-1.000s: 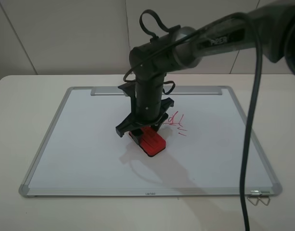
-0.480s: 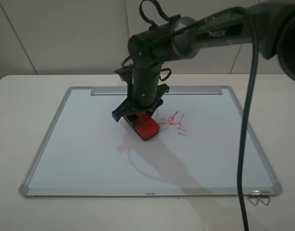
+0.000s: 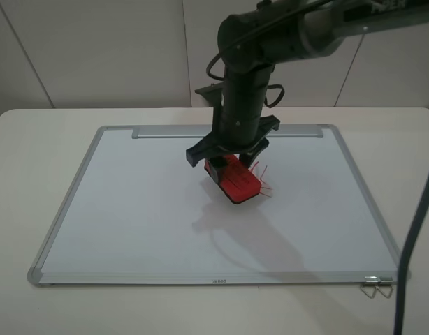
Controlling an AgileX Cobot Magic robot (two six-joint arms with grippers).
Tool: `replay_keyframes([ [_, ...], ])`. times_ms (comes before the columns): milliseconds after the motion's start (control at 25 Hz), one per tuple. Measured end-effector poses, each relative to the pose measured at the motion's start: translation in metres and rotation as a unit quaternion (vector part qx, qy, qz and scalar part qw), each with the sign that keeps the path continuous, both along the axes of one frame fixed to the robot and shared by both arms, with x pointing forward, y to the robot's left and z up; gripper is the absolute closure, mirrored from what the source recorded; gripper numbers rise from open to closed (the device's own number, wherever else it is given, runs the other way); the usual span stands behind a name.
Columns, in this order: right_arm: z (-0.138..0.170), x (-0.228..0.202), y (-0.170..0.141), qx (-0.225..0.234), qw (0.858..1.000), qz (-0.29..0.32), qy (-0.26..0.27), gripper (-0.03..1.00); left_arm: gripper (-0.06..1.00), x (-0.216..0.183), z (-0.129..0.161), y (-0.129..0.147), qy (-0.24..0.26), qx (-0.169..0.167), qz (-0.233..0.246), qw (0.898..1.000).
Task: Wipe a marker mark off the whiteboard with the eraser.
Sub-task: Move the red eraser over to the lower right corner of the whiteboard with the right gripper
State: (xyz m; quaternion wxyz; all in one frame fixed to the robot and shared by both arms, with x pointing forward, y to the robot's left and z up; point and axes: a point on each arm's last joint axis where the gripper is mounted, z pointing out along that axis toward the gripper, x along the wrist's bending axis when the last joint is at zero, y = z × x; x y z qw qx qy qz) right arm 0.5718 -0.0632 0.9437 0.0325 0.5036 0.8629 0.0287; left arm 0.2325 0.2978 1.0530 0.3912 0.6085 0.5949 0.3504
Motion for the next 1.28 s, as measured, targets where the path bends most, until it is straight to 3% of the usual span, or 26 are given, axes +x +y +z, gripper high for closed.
replay_keyframes([
  [240, -0.003, -0.026, -0.068, -0.008, 0.997, -0.073, 0.018, 0.46, 0.17, 0.000, 0.000, 0.000, 0.000, 0.000, 0.000, 1.000],
  [560, -0.002, -0.060, -0.146, -0.011, 0.981, -0.194, 0.005, 0.46, 0.17, 0.000, 0.000, 0.000, 0.000, 0.000, 0.000, 1.000],
  [800, -0.012, -0.066, -0.171, -0.014, 0.969, -0.247, 0.008, 0.46, 0.17, 0.000, 0.000, 0.000, 0.000, 0.000, 0.000, 1.000],
  [1280, -0.025, -0.074, -0.176, -0.012, 0.969, -0.246, -0.008, 0.46, 0.17, 0.000, 0.000, 0.000, 0.000, 0.000, 0.000, 1.000],
])
